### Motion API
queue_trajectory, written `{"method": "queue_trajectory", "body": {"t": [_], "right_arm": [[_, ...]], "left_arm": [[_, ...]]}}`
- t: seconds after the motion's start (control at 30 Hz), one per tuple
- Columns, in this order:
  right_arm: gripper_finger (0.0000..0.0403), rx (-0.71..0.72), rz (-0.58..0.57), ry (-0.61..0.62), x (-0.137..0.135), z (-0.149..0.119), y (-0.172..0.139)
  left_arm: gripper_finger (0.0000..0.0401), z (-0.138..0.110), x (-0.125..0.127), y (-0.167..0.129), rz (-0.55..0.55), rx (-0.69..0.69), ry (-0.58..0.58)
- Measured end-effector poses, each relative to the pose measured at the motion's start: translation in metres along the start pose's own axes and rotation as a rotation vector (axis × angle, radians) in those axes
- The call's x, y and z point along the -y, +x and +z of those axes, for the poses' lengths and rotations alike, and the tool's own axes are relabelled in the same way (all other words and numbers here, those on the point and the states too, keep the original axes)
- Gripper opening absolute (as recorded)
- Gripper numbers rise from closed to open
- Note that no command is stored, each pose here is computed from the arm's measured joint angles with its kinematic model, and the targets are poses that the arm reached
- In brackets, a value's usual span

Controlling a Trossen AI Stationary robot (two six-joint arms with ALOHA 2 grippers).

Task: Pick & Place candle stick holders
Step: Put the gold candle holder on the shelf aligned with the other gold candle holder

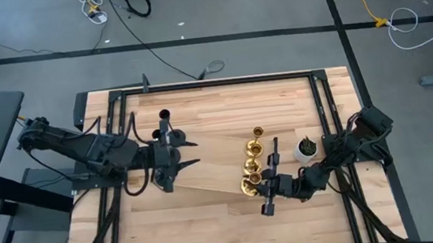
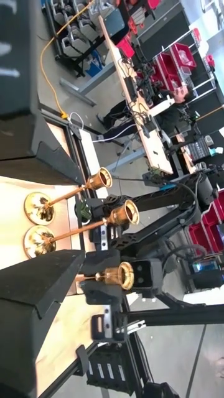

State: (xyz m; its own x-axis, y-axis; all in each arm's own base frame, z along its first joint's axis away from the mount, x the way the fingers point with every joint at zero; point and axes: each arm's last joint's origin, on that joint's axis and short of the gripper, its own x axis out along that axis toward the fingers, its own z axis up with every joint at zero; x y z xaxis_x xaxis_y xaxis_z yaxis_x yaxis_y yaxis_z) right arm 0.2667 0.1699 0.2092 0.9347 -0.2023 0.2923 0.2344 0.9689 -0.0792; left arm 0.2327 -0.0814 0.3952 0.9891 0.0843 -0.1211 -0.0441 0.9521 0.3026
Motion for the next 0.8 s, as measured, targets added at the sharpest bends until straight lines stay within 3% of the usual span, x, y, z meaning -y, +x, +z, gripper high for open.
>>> {"method": "queue_trajectory", "body": {"t": [0.17, 0.5, 0.8], "right_arm": [[0.0048, -0.023, 0.027, 0.041, -0.0014, -0.0034, 0.0004], [0.0054, -0.035, 0.018, 0.009, -0.0011, -0.0046, 0.0007], [0.0115, -0.060, -0.041, -0.019, 0.0000, -0.0052, 0.0000]], "left_arm": [[0.0181, -0.0001, 0.0000, 0.0002, 0.000, -0.001, 0.001], [0.0181, -0.0003, 0.0001, 0.0002, 0.000, -0.002, 0.000], [0.0181, -0.0004, 0.0001, 0.0001, -0.001, -0.004, 0.001]]}}
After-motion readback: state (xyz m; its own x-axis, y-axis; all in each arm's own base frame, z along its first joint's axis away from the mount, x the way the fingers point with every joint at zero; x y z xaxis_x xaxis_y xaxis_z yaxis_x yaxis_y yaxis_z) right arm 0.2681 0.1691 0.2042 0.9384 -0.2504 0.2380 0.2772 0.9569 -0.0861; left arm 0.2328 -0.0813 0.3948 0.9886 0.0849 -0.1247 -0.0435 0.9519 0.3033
